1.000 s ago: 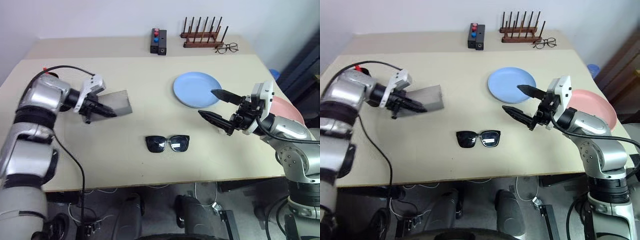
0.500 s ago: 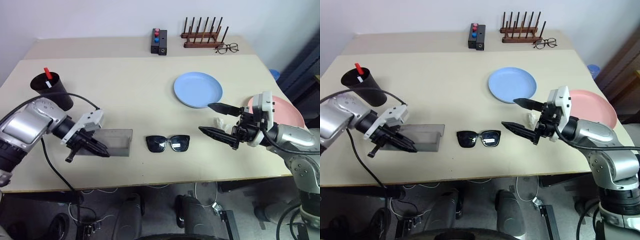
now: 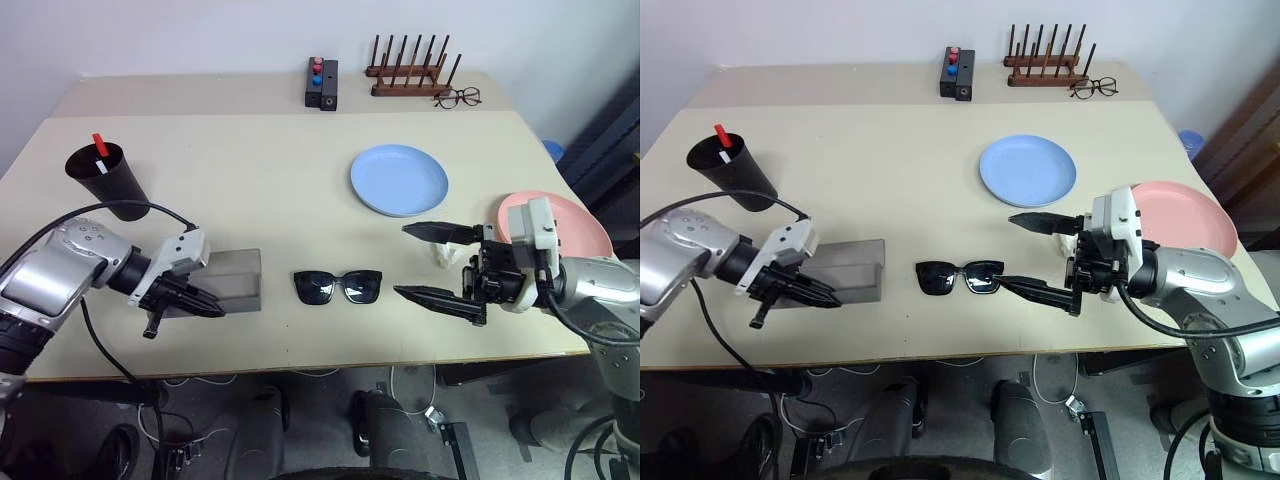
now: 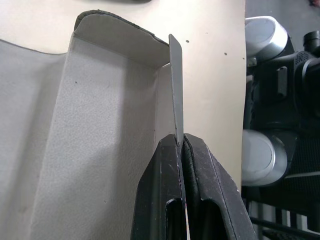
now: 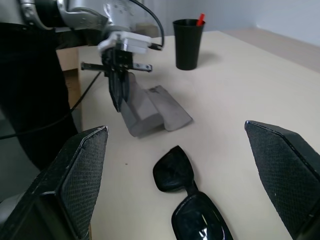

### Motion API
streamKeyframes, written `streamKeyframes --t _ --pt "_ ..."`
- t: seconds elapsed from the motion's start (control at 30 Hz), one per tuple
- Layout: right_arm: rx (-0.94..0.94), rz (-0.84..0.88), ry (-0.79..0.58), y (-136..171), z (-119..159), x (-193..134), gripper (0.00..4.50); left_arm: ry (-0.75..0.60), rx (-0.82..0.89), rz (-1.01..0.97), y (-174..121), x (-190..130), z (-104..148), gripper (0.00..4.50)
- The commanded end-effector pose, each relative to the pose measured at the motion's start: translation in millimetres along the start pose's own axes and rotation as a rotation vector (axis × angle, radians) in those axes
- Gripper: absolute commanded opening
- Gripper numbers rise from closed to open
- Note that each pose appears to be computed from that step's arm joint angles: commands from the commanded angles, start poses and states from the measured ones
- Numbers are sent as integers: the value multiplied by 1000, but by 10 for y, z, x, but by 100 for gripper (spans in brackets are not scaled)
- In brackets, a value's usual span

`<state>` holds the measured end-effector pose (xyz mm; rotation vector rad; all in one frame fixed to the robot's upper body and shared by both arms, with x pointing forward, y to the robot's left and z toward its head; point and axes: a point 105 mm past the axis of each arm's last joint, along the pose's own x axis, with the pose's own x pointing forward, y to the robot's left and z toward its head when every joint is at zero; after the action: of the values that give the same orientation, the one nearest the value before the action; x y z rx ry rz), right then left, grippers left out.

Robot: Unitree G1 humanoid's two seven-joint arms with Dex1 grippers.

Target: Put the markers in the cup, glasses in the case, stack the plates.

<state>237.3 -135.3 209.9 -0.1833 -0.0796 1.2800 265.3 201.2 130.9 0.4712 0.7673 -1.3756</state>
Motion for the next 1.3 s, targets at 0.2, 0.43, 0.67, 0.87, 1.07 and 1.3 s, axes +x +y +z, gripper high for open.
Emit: streamKeyframes --t 0.2,0.43,0.67,0.87,1.07,1.3 --pt "-75 42 -16 50 111 56 450 -31 9 0 -27 -85 30 137" --pt "-72 26 -14 -3 111 56 450 -89 62 -12 12 -210 267 446" --pt "-84 -28 -3 -146 96 17 450 -268 139 -59 155 -176 980 446" --pt "-97 -108 55 -229 -6 -140 450 -205 236 -175 250 343 1345 446" --pt "-100 -219 143 -213 -123 -418 450 -123 385 -214 306 642 1603 446" --pt "-91 -303 159 -106 -144 -523 450 -20 454 -250 346 857 1493 446"
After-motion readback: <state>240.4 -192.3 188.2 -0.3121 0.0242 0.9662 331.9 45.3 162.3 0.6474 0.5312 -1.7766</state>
